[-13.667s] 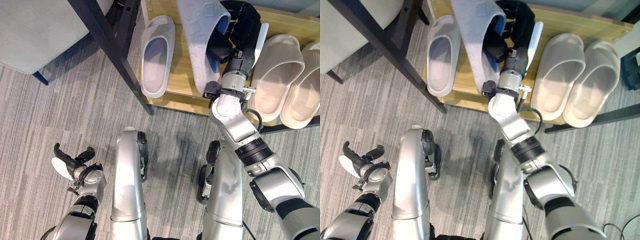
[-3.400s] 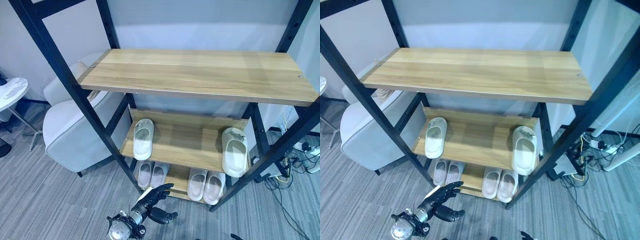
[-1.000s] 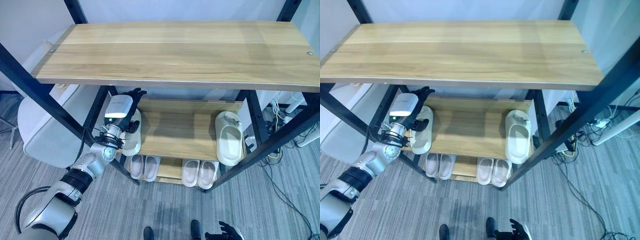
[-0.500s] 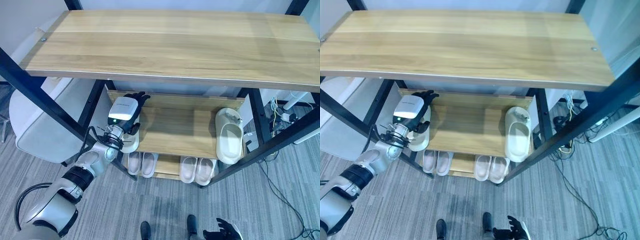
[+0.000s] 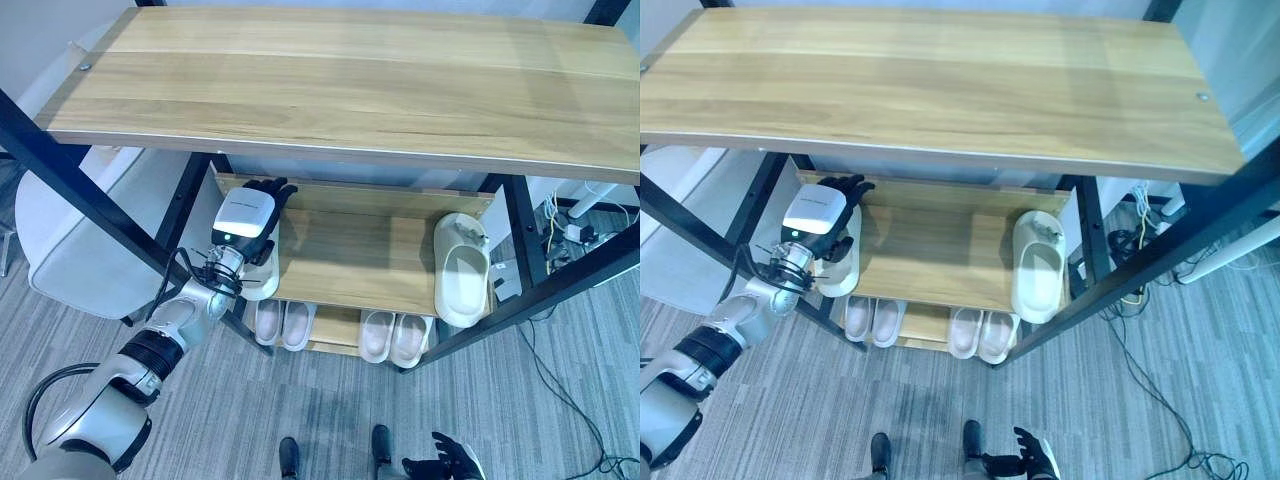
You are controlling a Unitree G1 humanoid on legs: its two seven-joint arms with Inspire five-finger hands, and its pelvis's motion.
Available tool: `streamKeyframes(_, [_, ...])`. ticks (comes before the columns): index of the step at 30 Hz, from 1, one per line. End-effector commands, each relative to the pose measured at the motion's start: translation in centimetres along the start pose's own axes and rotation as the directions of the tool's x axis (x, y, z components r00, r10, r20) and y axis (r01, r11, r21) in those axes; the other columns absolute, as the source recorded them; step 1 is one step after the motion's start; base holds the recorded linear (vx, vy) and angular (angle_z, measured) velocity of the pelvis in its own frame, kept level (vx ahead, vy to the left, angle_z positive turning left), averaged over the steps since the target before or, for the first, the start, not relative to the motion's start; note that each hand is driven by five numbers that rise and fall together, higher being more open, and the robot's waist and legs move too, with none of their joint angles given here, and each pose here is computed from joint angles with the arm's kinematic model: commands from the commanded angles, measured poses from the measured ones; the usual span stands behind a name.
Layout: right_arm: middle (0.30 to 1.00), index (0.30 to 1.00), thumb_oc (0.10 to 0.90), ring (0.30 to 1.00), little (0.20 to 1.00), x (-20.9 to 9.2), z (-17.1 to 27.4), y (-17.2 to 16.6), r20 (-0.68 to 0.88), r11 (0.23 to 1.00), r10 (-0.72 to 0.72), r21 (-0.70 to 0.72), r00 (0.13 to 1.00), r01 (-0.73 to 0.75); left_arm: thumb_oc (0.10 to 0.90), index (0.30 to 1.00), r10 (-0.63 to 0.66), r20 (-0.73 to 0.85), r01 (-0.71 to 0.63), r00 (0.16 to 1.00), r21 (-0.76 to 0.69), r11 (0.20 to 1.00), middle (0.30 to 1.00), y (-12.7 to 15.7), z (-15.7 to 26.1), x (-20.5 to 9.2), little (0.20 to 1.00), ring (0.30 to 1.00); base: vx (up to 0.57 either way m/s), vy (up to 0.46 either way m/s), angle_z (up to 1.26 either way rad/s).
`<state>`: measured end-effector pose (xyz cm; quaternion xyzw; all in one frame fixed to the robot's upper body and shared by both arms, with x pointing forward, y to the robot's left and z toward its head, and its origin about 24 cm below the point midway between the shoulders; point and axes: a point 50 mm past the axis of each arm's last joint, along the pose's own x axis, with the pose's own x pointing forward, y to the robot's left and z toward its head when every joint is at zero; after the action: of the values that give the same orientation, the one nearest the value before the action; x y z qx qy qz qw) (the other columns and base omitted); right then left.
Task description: Arrange the slippers neatly on the shoe rack.
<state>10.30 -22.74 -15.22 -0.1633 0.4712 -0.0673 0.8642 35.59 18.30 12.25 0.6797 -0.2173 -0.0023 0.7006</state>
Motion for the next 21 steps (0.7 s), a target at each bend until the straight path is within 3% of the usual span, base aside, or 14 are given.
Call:
streamKeyframes(1, [0.9, 0.9, 0.8, 0.9, 0.9, -0.3, -0.6, -0.4, 0.008, 1.0, -0.013, -0.009, 1.0, 0.013, 0.8, 0.9, 0.32, 0.023, -0.321, 0.947, 0.06, 0.945, 0.9, 8.1, -0.5, 4.3, 0.9, 0.9, 0.0, 0.0, 0.0])
streamKeyframes(9, [0.9, 0.9, 0.8, 0.9, 0.9, -0.4, -0.9, -0.3, -0.007, 1.0, -0.011, -0.007, 1.0, 0.011, 0.8, 0.9, 0.322, 0.021, -0.322, 0.947, 0.076, 0.944, 0.9, 8.4, -0.9, 4.3, 0.9, 0.9, 0.0, 0.0, 0.0])
streamKeyframes(21, [0.9, 0.9, 0.8, 0.9, 0.9, -0.4, -0.6, -0.4, 0.009, 1.0, -0.014, -0.006, 1.0, 0.014, 0.8, 0.9, 0.252, 0.003, -0.244, 0.968, 0.269, 0.932, 0.9, 7.9, -2.4, 4.8, 0.9, 0.9, 0.0, 0.0, 0.0])
